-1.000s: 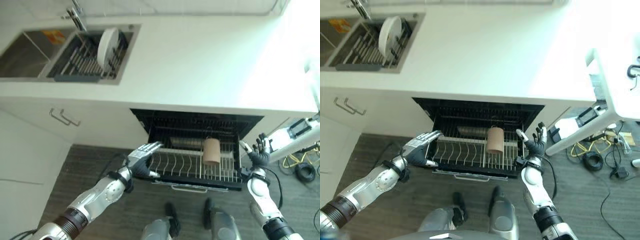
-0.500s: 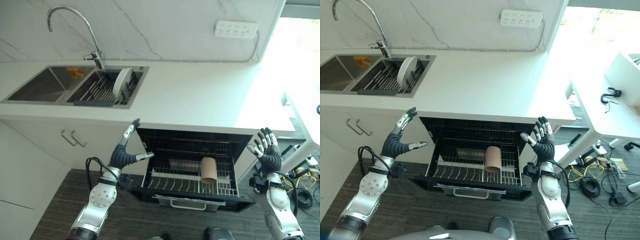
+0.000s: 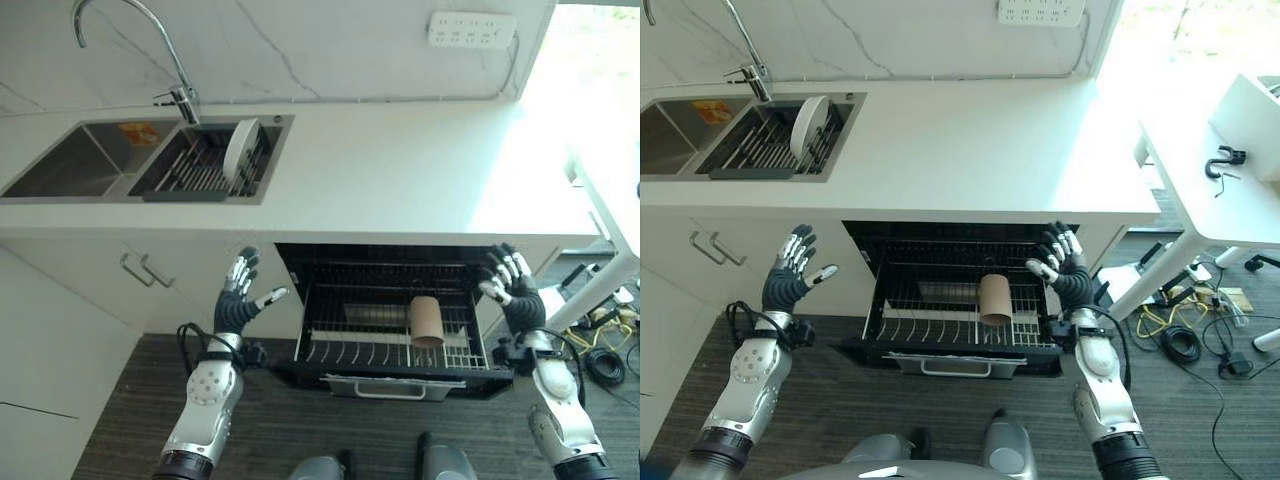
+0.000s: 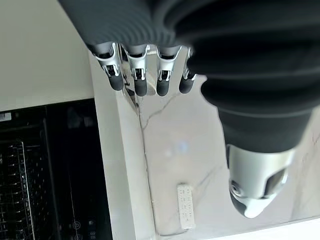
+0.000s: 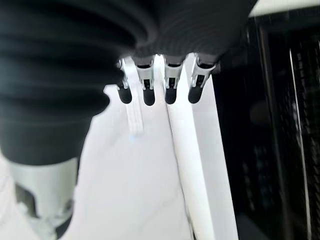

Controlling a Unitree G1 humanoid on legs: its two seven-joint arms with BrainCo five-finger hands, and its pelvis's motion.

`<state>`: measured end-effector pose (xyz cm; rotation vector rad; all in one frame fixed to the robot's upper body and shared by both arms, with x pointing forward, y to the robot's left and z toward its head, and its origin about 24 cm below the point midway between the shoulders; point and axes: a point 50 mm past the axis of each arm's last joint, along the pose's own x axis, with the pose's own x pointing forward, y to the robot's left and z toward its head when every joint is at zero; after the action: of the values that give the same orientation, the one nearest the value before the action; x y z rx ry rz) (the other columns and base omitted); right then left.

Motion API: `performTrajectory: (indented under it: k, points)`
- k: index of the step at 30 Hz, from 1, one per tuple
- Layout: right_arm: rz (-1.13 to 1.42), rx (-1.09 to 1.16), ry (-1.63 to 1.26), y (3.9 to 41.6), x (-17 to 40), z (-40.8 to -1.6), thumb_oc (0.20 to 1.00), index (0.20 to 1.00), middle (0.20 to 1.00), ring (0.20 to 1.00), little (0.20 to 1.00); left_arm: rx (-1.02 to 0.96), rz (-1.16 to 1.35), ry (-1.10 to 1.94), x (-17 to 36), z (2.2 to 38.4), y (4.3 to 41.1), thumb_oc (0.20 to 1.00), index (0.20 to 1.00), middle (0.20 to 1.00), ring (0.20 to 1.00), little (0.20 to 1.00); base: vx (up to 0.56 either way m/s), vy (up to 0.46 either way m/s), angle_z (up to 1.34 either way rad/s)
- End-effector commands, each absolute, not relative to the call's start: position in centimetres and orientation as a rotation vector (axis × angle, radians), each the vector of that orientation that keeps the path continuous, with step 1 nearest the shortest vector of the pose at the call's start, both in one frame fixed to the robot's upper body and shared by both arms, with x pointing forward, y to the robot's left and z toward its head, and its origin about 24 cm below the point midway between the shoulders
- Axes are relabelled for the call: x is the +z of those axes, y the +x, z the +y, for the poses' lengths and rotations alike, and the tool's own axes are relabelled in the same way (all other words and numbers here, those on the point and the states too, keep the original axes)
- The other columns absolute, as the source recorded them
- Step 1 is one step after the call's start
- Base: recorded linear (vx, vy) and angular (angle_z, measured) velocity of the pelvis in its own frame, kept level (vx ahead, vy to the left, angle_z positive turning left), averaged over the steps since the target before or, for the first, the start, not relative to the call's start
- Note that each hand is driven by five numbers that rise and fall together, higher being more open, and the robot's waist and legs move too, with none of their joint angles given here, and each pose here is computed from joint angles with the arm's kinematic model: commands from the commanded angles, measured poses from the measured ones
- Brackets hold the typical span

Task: Place the dishes in the dishwasher.

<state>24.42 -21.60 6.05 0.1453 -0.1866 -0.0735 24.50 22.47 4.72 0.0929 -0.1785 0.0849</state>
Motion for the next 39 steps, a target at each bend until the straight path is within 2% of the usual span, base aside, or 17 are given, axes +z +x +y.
performTrajectory:
  k: [1, 9, 12, 21, 27, 32, 35, 37, 39]
  points:
    - [-0.36, -0.065, 0.077, 24.9, 9.3, -21.7, 1.0, 1.0, 1.0, 1.0, 1.0, 0.059, -0.351, 0.071, 8.1, 22.3, 25.3, 1.0, 1.0, 1.0, 1.0, 1.0, 0.02, 0.37, 0.11]
    - [-0.378, -0.163, 0.148, 25.2, 9.4, -23.1, 1.0, 1.0, 1.0, 1.0, 1.0, -0.013, -0.365, 0.172, 8.8, 21.1, 27.0, 1.0, 1.0, 1.0, 1.0, 1.0, 0.03, 0.704, 0.19]
    - [-0.381, -0.149, 0.174, 25.3, 9.3, -22.4, 1.0, 1.0, 1.0, 1.0, 1.0, 0.01, -0.346, 0.23, 9.0, 22.5, 26.3, 1.0, 1.0, 1.0, 1.0, 1.0, 0.02, 0.349, -0.08]
    - [-0.418, -0.182, 0.171, 25.0, 9.7, -22.9, 1.0, 1.0, 1.0, 1.0, 1.0, 0.05, -0.326, 0.25, 8.1, 23.0, 25.2, 1.0, 1.0, 1.0, 1.0, 1.0, 0.01, 0.097, -0.1]
    - [-0.432, -0.187, 0.147, 25.4, 10.0, -23.3, 1.0, 1.0, 1.0, 1.0, 1.0, 0.054, -0.227, 0.262, 6.4, 24.0, 24.4, 1.0, 1.0, 1.0, 1.0, 1.0, 0.03, -0.046, -0.01]
    - [-0.424, -0.184, 0.158, 25.2, 9.7, -23.5, 1.0, 1.0, 1.0, 1.0, 1.0, 0.068, 0.048, 0.237, 0.6, 24.0, 23.0, 1.0, 1.0, 1.0, 1.0, 1.0, 0.05, -0.059, -0.02]
    - [-0.426, -0.178, 0.169, 25.2, 9.7, -23.6, 1.0, 1.0, 1.0, 1.0, 1.0, -0.015, 0.439, 0.124, -6.8, 22.6, 19.4, 1.0, 1.0, 1.0, 1.0, 1.0, 0.05, -0.093, 0.06]
    - [-0.439, -0.158, 0.135, 25.5, 10.1, -23.5, 1.0, 1.0, 1.0, 1.0, 1.0, 0.024, 0.663, 0.017, -10.9, 22.0, 16.1, 1.0, 1.0, 1.0, 1.0, 1.0, 0.09, -0.043, 0.1]
    - [-0.441, -0.156, 0.121, 25.8, 10.4, -23.8, 1.0, 1.0, 1.0, 1.0, 1.0, 0.098, 0.786, -0.05, -13.1, 22.0, 13.9, 1.0, 1.0, 1.0, 1.0, 1.0, 0.12, -0.025, 0.06]
